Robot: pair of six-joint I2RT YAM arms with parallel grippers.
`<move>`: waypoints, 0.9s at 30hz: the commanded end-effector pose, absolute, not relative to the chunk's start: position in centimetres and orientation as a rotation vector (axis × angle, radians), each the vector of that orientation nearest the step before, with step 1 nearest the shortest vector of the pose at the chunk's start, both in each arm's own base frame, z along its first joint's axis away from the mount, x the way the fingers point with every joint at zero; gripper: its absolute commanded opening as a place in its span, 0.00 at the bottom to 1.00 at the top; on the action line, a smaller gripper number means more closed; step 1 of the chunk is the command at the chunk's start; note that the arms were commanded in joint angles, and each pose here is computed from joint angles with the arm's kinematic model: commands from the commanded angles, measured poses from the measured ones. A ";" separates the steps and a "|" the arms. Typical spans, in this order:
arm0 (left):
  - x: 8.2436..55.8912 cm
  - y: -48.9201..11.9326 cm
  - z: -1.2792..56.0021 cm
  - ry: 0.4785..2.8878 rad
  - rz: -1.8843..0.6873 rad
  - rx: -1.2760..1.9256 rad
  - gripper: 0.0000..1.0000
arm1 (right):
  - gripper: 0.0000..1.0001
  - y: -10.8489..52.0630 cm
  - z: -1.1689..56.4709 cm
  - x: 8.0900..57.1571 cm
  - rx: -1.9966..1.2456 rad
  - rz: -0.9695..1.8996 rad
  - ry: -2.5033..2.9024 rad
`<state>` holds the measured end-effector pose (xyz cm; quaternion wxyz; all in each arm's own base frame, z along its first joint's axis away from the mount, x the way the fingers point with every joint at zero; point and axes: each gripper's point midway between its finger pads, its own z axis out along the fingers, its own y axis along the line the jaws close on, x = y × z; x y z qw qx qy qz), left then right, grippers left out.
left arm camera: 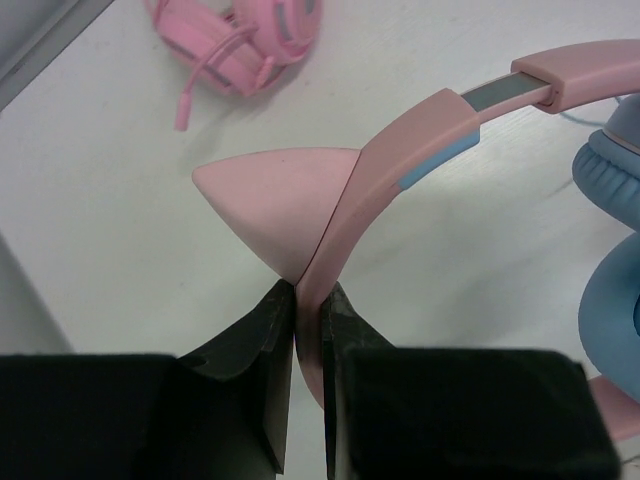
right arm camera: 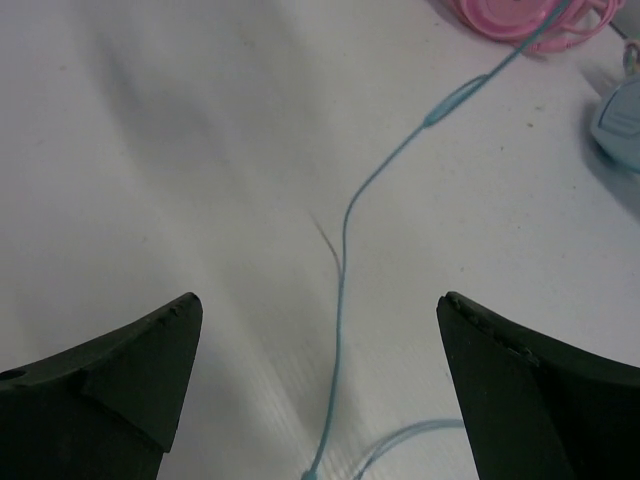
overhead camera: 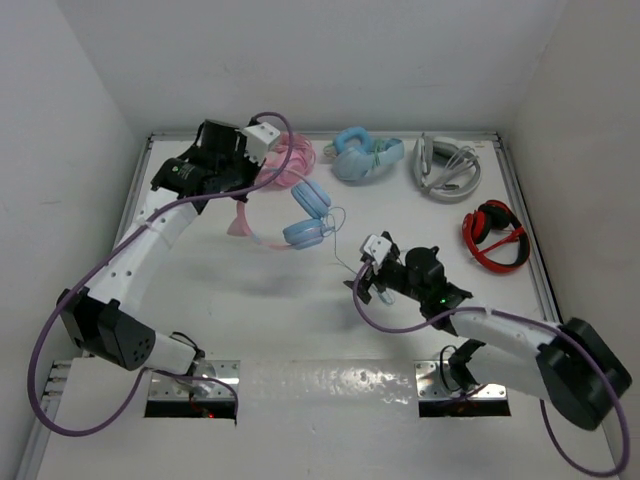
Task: Wrap the headphones
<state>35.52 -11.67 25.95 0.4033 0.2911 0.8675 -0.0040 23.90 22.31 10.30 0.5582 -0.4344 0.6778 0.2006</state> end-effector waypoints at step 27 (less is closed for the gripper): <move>35.3 -15.3 32.5 2.024 -0.409 0.657 0.00 | 0.03 28.6 13.3 30.9 -0.542 0.777 1.473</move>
